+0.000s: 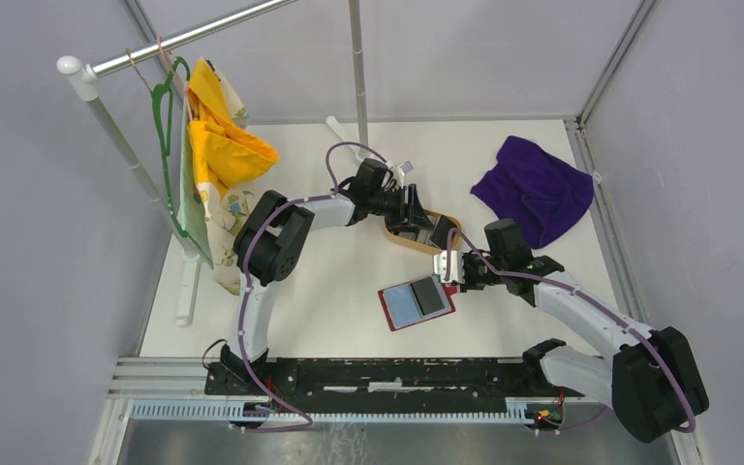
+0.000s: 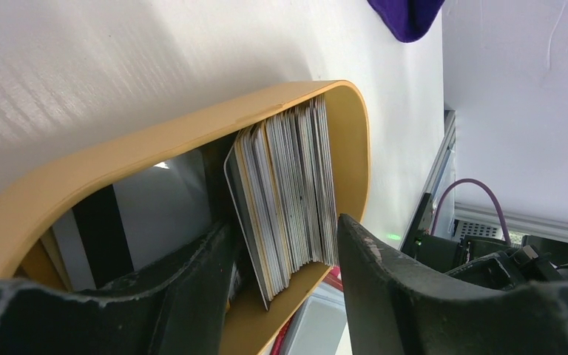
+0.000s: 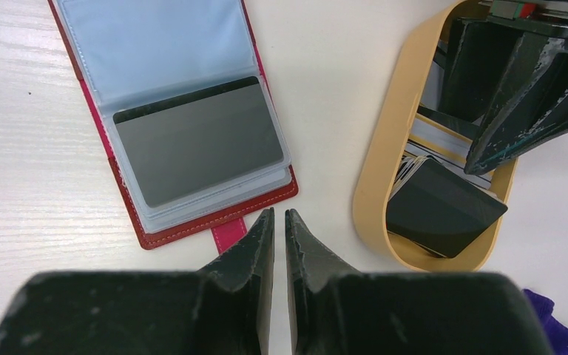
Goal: Put the credit cards into the card holder
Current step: Pick up the credit card from the storage box.
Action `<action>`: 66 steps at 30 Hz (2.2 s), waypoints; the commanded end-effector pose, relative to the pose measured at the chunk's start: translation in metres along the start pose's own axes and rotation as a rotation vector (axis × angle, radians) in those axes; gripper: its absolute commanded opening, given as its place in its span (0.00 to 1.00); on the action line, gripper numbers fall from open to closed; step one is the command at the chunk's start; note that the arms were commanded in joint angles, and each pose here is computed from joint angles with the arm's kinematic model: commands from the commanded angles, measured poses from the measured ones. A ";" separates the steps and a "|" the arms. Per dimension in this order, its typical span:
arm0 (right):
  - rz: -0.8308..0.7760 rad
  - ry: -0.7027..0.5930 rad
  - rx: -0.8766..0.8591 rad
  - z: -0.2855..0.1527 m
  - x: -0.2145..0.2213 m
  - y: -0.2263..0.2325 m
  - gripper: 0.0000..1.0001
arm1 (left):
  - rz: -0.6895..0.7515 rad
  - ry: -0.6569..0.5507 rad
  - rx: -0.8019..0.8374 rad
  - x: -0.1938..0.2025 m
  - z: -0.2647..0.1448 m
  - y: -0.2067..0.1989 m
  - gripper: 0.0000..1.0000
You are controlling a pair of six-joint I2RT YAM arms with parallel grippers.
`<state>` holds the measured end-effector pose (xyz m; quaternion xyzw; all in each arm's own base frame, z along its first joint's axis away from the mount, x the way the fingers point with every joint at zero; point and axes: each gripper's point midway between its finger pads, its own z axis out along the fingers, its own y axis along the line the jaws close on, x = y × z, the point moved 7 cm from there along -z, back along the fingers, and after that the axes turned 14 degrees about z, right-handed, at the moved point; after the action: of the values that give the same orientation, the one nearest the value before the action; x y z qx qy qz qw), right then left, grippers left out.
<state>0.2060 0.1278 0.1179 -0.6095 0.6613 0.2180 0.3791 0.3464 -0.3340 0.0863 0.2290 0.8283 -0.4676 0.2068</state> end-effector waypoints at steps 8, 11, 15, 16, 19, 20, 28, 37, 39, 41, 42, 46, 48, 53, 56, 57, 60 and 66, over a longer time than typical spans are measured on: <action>-0.038 -0.051 0.021 -0.006 -0.015 -0.009 0.15 | 0.031 -0.081 0.056 -0.026 -0.023 -0.025 0.49; -0.038 -0.050 0.021 -0.006 -0.015 -0.009 0.15 | 0.031 -0.086 0.056 -0.027 -0.025 -0.025 0.47; -0.038 -0.051 0.019 -0.006 -0.015 -0.008 0.15 | 0.024 -0.093 0.056 -0.027 -0.027 -0.023 0.42; -0.037 -0.052 0.020 -0.006 -0.015 -0.009 0.15 | 0.021 -0.095 0.056 -0.028 -0.028 -0.021 0.41; -0.038 -0.052 0.022 -0.006 -0.015 -0.009 0.15 | 0.015 -0.094 0.053 -0.027 -0.027 -0.018 0.34; -0.037 -0.052 0.019 -0.006 -0.015 -0.008 0.15 | 0.014 -0.094 0.053 -0.026 -0.027 -0.018 0.32; -0.037 -0.053 0.019 -0.006 -0.015 -0.008 0.15 | 0.000 -0.085 0.041 -0.023 -0.021 -0.009 0.07; -0.034 -0.053 0.017 -0.006 -0.015 -0.008 0.15 | 0.054 -0.125 -0.090 -0.032 -0.034 -0.009 0.02; -0.034 -0.055 0.020 -0.007 -0.015 -0.009 0.15 | 0.077 -0.147 -0.138 -0.035 -0.042 -0.012 0.02; -0.036 -0.059 0.019 -0.007 -0.016 -0.009 0.15 | 0.098 -0.172 -0.181 -0.039 -0.051 -0.015 0.02; -0.038 -0.061 0.020 -0.007 -0.016 -0.009 0.15 | 0.106 -0.182 -0.200 -0.040 -0.054 -0.016 0.02; -0.035 -0.067 0.018 -0.008 -0.017 -0.008 0.15 | 0.142 -0.235 -0.244 -0.044 -0.070 -0.025 0.02; -0.035 -0.072 0.018 -0.008 -0.018 -0.008 0.15 | 0.157 -0.261 -0.251 -0.044 -0.077 -0.029 0.02; -0.025 -0.106 0.013 -0.011 -0.023 -0.008 0.16 | 0.202 -0.341 -0.230 -0.040 -0.096 -0.046 0.02; -0.008 -0.144 0.003 -0.015 -0.029 -0.008 0.17 | 0.230 -0.400 -0.170 -0.036 -0.110 -0.063 0.02; 0.001 -0.161 0.000 -0.018 -0.032 -0.008 0.17 | 0.239 -0.418 -0.139 -0.033 -0.113 -0.069 0.02; 0.060 -0.239 -0.033 -0.024 -0.043 -0.006 0.23 | 0.274 -0.485 -0.025 -0.019 -0.126 -0.088 0.02; 0.237 -0.433 -0.177 -0.032 -0.059 0.003 0.37 | 0.340 -0.625 0.100 0.020 -0.148 -0.112 0.02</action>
<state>0.1984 0.1299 0.1509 -0.5352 0.6503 0.3403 0.4182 0.2697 -0.2534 0.1823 0.2066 0.7481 -0.4547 0.4369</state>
